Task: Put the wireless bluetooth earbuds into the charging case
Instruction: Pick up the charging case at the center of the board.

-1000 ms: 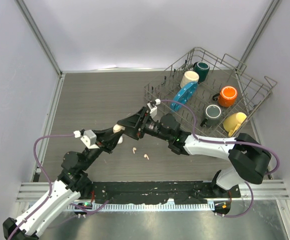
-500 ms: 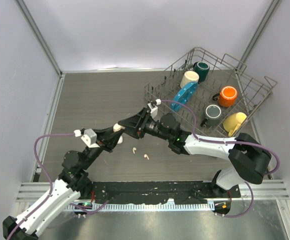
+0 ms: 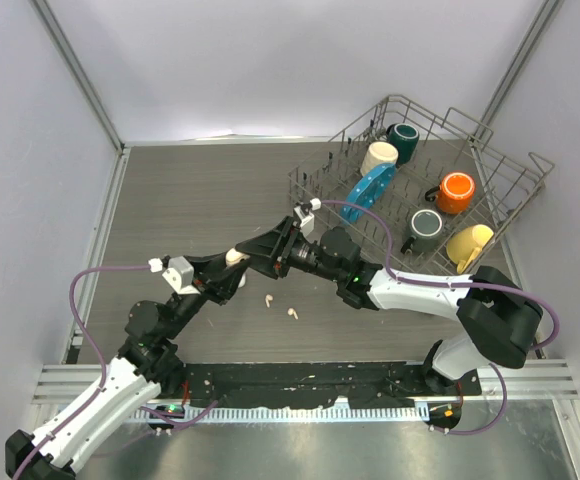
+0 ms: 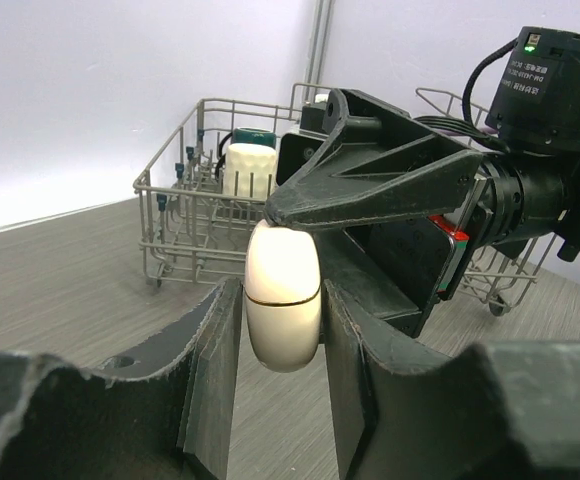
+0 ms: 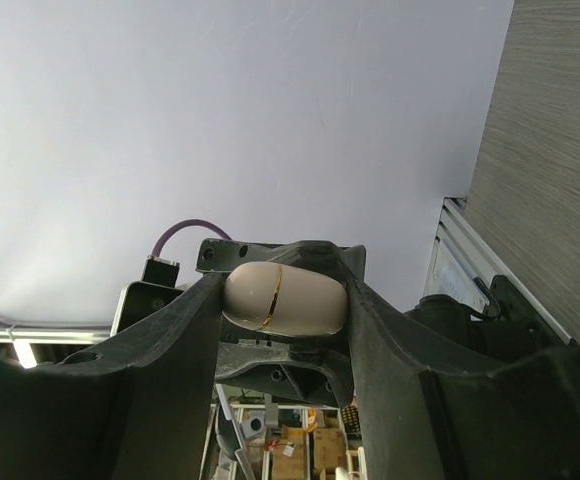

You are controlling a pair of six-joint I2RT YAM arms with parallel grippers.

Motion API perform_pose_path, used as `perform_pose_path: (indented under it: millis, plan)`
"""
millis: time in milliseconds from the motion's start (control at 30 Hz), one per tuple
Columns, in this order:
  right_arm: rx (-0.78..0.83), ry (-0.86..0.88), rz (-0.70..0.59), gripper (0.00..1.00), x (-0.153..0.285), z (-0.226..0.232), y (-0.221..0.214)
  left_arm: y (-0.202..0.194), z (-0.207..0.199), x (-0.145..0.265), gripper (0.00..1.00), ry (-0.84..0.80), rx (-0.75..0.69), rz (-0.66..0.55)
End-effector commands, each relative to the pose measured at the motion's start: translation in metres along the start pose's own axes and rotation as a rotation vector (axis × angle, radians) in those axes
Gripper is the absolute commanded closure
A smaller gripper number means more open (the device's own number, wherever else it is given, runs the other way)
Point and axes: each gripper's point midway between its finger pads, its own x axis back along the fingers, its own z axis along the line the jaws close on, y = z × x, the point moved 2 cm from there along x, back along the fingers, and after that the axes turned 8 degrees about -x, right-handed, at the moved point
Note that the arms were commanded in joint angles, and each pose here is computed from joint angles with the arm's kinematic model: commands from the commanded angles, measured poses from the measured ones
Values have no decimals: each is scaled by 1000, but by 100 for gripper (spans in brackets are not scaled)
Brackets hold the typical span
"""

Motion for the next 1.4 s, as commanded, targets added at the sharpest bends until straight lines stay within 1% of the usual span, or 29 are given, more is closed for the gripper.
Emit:
perform_pose_path:
  millis: [0, 267, 367, 400, 500, 767, 867, 933, 1133, 1200, 1367]
  plan:
    - [18, 79, 22, 78, 4, 20, -6, 13, -1, -3, 59, -2, 3, -69]
    - [20, 82, 20, 79, 4, 20, -6, 13, -2, -4, 58, -9, 30, -84]
    - [17, 89, 24, 79, 4, 21, -6, 10, -4, -5, 64, -16, 39, -72]
    - [14, 93, 25, 79, 4, 20, -6, 9, -3, -5, 64, -15, 39, -69]
    - [17, 118, 31, 79, 5, 25, -7, 9, -3, -5, 59, -12, 42, -70]
    - [-8, 140, 53, 79, 5, 26, -10, 11, -2, -5, 59, -5, 44, -81]
    - [-11, 136, 51, 80, 5, 23, -9, 13, -2, -4, 55, 0, 50, -92]
    - [-9, 132, 49, 80, 5, 22, -9, 15, -1, -4, 54, 3, 52, -98]
    - [-2, 121, 38, 81, 4, 21, -7, 12, -1, -4, 57, 5, 54, -92]
    - [-2, 121, 38, 81, 4, 21, -8, 13, -1, -4, 60, 3, 57, -95]
    - [-4, 116, 40, 81, 4, 19, -8, 14, 0, -5, 61, 8, 58, -103]
